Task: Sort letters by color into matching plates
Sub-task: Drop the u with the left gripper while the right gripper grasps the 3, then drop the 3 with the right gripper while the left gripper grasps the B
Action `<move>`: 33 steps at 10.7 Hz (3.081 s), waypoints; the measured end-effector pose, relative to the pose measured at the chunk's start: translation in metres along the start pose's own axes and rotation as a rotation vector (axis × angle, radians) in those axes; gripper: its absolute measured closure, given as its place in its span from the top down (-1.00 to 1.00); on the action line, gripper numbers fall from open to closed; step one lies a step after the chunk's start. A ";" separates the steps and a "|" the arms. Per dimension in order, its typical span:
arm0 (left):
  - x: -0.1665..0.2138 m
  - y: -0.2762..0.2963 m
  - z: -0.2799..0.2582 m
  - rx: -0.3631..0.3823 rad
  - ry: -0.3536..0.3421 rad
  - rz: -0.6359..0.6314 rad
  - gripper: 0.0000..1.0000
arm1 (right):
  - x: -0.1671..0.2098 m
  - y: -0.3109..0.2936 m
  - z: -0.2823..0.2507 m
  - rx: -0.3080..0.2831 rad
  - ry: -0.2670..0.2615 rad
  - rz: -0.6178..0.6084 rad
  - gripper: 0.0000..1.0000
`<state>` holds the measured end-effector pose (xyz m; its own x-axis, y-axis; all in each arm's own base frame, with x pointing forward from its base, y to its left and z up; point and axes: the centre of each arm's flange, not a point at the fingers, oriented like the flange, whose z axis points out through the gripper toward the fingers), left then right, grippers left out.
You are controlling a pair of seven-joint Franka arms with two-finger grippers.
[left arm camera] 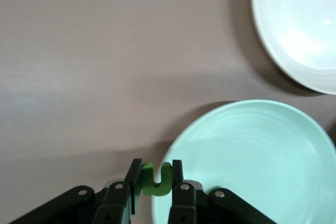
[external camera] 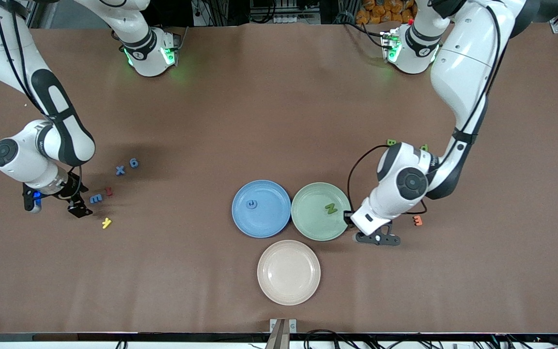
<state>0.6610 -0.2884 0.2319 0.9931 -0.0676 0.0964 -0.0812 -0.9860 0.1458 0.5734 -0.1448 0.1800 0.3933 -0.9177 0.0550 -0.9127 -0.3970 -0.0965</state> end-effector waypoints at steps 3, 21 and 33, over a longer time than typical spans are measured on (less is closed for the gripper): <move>-0.009 0.027 0.002 -0.006 -0.003 -0.044 -0.47 | -0.008 0.005 0.009 -0.001 0.000 -0.004 0.92; -0.081 -0.084 -0.043 0.155 -0.132 0.006 1.00 | -0.019 0.002 0.006 0.005 -0.011 -0.286 -0.38; -0.235 -0.115 -0.011 0.159 -0.152 -0.025 1.00 | -0.051 -0.098 -0.056 0.034 -0.067 -0.599 -0.45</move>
<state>0.4356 -0.1578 0.2034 0.9970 -0.0531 -0.0569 -0.0538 -0.9985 -0.0117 0.6368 -0.0582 0.2428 0.8452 -0.5324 0.0466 -0.5264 -0.8444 -0.0998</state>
